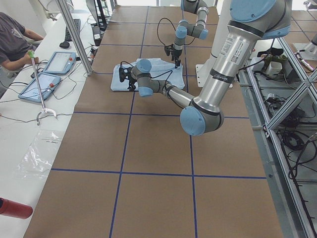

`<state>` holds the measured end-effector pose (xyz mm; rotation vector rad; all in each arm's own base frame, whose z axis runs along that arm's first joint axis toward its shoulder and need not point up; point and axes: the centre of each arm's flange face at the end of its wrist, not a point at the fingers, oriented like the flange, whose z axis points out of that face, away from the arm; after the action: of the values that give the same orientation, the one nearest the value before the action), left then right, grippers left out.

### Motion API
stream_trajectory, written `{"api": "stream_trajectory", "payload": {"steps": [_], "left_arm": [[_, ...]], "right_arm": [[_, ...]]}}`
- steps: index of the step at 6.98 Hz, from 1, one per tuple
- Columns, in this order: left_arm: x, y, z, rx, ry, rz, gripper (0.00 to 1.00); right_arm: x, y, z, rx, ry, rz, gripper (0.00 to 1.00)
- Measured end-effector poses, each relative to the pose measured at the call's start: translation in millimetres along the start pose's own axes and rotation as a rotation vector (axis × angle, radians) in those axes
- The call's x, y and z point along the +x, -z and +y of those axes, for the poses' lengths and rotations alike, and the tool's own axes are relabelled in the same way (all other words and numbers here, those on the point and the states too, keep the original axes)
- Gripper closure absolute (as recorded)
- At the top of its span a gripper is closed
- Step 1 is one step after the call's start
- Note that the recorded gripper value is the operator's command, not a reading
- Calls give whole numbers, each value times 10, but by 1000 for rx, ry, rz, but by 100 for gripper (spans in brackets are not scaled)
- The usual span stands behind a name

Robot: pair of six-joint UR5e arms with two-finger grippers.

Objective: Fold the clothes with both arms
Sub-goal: 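Release the shirt with both grippers and move the right gripper to the near hem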

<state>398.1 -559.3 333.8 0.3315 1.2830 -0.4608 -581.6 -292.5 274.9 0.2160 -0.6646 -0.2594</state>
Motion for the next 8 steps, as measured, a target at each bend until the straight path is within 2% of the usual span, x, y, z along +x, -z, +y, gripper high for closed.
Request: {"api": "stream_trajectory", "payload": {"steps": [4, 6, 8], "left_arm": [[14, 11, 2, 0, 4, 3, 0], [25, 14, 10, -1, 6, 6, 0], [75, 46, 19, -1, 3, 16, 0]], "right_arm": [[468, 18, 44, -28, 14, 90, 0], [1050, 36, 389, -44, 12, 135, 0], [1281, 196, 580, -40, -1, 134, 0]]}}
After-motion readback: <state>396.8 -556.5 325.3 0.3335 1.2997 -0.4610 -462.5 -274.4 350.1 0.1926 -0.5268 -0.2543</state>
